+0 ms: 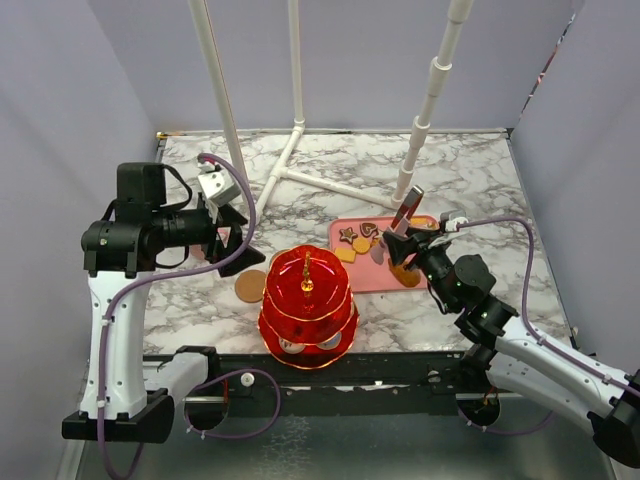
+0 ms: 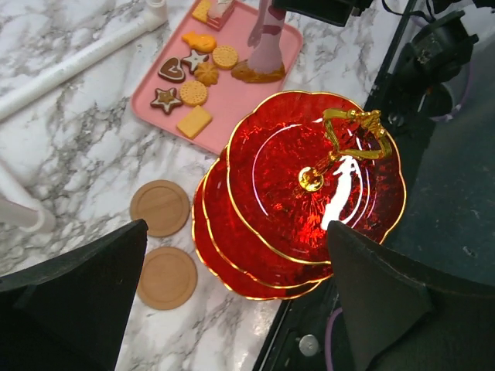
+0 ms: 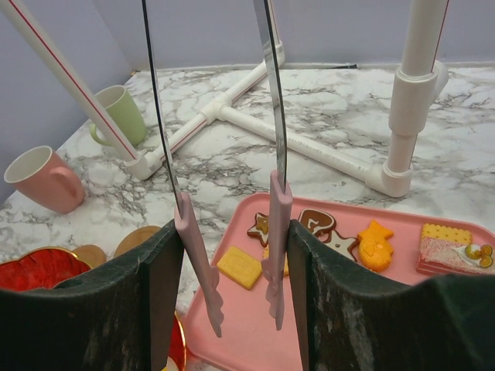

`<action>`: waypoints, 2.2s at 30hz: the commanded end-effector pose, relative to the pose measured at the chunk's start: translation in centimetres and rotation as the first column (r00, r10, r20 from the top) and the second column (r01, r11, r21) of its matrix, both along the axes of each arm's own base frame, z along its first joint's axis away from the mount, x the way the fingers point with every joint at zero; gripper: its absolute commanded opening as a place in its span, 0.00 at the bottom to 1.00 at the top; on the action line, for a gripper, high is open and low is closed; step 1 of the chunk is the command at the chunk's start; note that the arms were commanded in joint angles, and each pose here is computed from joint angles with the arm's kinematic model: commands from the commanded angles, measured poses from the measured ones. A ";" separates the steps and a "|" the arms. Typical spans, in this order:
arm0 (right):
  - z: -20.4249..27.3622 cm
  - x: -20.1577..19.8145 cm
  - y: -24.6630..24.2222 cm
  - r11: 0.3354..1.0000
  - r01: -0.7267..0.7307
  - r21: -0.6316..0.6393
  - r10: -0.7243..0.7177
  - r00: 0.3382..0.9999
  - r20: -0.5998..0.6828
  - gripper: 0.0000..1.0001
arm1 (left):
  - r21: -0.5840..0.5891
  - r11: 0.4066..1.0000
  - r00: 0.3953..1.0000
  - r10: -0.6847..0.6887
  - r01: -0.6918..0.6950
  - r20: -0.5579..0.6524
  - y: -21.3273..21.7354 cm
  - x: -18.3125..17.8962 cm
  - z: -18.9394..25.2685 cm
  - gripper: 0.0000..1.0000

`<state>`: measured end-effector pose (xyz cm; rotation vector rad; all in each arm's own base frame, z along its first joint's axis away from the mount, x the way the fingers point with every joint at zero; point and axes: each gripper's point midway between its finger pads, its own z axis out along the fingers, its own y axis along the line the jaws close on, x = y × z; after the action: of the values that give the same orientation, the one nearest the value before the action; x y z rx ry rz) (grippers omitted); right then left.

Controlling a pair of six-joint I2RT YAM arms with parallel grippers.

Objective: Serve the afternoon tea
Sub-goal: Pick up the desert table from the center of the board.

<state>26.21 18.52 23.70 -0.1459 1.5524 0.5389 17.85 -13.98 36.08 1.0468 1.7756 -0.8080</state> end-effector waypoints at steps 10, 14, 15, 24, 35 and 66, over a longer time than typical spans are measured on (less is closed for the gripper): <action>1.1 1.4 -0.8 0.995 0.095 0.033 -0.096 0.995 0.025 0.54 | -0.079 0.979 0.982 -0.185 0.188 0.043 -4.9 -1.5 -1.0 0.99; 1.2 1.7 -0.9 0.994 0.110 0.022 -0.110 0.993 0.030 0.54 | -0.014 0.964 0.962 -0.264 0.266 0.062 -6.6 -3.2 -2.0 0.99; 1.2 1.8 -0.9 0.994 0.112 0.021 -0.112 0.993 0.032 0.54 | -0.003 0.965 0.963 -0.263 0.264 0.059 -6.8 -3.1 -2.3 0.99; 1.2 2.1 -0.6 0.993 0.115 0.020 -0.116 0.993 0.034 0.54 | 0.017 0.963 0.960 -0.268 0.267 0.078 -7.7 -2.8 -4.3 0.99; 1.4 2.0 -1.0 0.991 0.127 0.031 -0.128 0.991 0.039 0.54 | -0.004 0.956 0.955 -0.292 0.292 0.053 -10.3 -2.9 -6.9 0.98; 0.4 1.9 -1.7 0.987 0.155 0.034 -0.156 0.987 0.029 0.54 | -0.172 0.970 0.960 -0.128 0.174 0.247 -11.9 0.7 -0.1 0.00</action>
<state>28.10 17.33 23.40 -0.0454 1.5430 0.4382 17.01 -25.78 30.50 1.2065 1.5797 -0.9762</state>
